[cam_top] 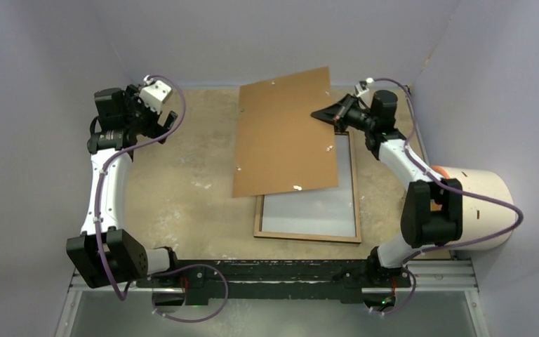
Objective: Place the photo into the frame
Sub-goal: Place the photo frame item in the photo frame.
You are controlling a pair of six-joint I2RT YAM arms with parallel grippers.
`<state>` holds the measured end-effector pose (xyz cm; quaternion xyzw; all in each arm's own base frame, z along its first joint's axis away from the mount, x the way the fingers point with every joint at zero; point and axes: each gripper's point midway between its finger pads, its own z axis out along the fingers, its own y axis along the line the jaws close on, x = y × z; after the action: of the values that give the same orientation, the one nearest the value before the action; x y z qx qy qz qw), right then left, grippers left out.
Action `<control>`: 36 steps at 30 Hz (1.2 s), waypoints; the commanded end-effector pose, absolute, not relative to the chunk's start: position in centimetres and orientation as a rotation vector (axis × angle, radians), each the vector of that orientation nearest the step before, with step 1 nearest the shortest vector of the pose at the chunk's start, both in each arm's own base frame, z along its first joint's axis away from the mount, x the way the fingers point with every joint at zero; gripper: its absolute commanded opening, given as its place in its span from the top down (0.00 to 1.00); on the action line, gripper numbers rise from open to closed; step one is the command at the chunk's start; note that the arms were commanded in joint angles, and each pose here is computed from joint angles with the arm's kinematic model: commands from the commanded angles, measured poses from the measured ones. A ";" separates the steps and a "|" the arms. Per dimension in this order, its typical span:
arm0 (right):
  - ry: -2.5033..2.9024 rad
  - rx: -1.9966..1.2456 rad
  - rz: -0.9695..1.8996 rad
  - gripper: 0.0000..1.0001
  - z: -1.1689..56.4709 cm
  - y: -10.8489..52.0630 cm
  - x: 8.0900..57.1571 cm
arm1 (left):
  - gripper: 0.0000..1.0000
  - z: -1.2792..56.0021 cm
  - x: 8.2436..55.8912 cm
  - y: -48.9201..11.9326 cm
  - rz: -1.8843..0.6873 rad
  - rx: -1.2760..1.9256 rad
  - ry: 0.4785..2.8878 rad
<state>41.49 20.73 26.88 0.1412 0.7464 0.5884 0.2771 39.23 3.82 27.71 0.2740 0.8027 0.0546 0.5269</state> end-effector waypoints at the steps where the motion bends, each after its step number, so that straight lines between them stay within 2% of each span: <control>1: 1.989 0.292 1.636 1.00 29.0 18.0 37.3 | 0.04 25.8 39.1 3.3 0.061 0.702 1.973; 4: 2.021 0.350 1.564 1.00 27.8 14.5 36.3 | 0.04 25.0 39.0 3.0 0.034 0.723 1.991; 8: 2.119 0.307 1.477 1.00 25.9 12.9 35.0 | 0.04 24.6 39.1 2.7 0.011 0.749 1.988; 20: 2.219 0.299 1.351 1.00 22.3 11.9 34.8 | 0.02 22.4 39.6 1.5 -0.118 0.782 2.028; 36: 2.195 0.400 1.352 1.00 19.2 11.5 35.7 | 0.00 20.5 38.6 2.6 -0.056 0.766 2.095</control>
<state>35.09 11.32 17.84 0.1527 0.8303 0.4760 0.2465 38.76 1.99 19.76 0.3069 0.8459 -0.0423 0.4342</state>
